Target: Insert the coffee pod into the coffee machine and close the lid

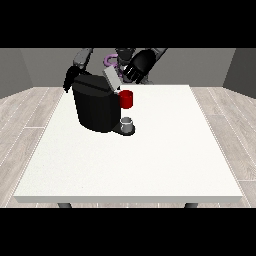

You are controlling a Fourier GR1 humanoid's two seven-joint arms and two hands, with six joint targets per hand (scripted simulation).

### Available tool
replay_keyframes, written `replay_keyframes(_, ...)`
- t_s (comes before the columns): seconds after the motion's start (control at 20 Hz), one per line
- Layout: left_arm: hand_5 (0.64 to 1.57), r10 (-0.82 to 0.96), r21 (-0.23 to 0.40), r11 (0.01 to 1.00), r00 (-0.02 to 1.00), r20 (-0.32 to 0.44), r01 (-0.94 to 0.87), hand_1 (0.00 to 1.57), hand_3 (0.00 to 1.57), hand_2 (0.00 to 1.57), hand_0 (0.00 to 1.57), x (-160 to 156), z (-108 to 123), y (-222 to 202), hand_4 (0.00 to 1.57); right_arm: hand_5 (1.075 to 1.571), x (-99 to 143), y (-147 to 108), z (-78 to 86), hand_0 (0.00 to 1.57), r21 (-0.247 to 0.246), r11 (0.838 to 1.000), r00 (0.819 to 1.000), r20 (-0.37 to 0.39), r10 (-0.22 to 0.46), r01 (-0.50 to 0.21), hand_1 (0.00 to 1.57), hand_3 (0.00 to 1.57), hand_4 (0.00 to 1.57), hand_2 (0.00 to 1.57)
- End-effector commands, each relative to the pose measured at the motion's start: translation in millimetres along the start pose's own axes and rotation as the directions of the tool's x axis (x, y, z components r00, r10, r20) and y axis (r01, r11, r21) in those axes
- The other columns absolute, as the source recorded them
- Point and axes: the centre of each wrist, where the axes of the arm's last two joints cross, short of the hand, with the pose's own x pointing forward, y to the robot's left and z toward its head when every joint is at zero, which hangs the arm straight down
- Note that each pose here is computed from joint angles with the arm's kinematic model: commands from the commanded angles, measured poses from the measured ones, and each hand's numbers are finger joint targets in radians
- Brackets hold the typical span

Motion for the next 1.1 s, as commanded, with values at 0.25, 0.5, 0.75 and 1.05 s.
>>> replay_keyframes(0.25,1.571,-0.012,-0.025,1.000,1.000,0.010,0.013,1.19,1.22,1.26,1.19,-9,-3,-12,0.46,1.571,6,6,4.3,0.00,-0.037,0.999,1.000,-0.011,-0.010,0.010,0.00,0.00,0.00,0.00)
replay_keyframes(0.5,1.571,-0.015,0.020,1.000,0.999,0.036,0.014,1.26,1.23,1.29,1.26,10,-4,7,0.43,1.571,-2,-23,-6.7,0.00,-0.068,0.998,1.000,0.019,-0.016,0.017,0.00,0.00,0.00,0.00)
replay_keyframes(0.75,1.571,-0.004,-0.070,0.998,1.000,0.029,0.006,1.20,1.21,1.25,1.20,16,-14,-14,0.44,1.571,15,-22,-19.8,0.00,-0.068,0.998,1.000,-0.022,-0.003,0.002,0.00,0.00,0.19,0.00)
replay_keyframes(1.05,1.571,-0.043,0.047,0.998,0.998,0.047,0.041,1.17,1.19,1.23,1.17,38,-9,24,0.42,1.571,15,-12,-21.2,0.00,-0.058,0.998,0.998,0.053,-0.020,0.023,0.00,0.00,0.04,0.00)
